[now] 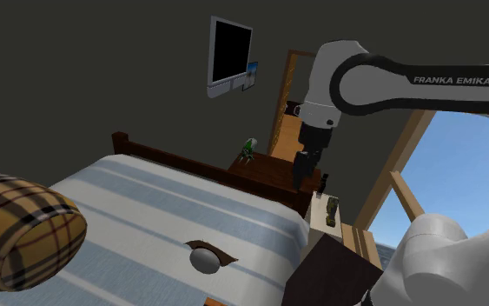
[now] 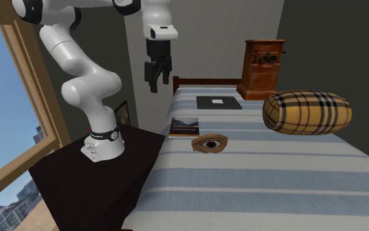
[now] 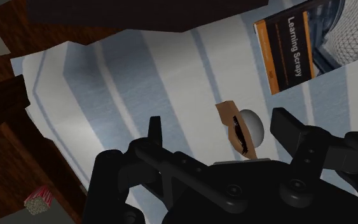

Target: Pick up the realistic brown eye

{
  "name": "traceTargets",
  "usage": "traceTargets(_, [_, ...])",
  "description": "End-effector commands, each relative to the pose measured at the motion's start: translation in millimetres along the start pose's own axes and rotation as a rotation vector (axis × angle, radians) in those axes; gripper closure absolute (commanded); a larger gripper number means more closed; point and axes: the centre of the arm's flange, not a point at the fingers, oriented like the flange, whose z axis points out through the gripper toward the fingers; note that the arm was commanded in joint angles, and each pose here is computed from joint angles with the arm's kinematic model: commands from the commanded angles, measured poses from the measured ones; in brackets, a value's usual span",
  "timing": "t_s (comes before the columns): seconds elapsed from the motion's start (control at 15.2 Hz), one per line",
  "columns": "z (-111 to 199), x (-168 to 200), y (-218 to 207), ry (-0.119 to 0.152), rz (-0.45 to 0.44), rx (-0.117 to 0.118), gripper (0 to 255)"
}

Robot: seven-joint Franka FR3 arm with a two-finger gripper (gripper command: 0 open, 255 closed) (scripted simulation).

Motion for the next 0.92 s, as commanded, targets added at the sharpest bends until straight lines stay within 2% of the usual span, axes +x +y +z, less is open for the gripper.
traceTargets(0.0, [20,17,-15,0.004,-0.012,-0.006,0])
traceTargets(0.86, [139,113,-95,0.020,-0.089,-0.049,0])
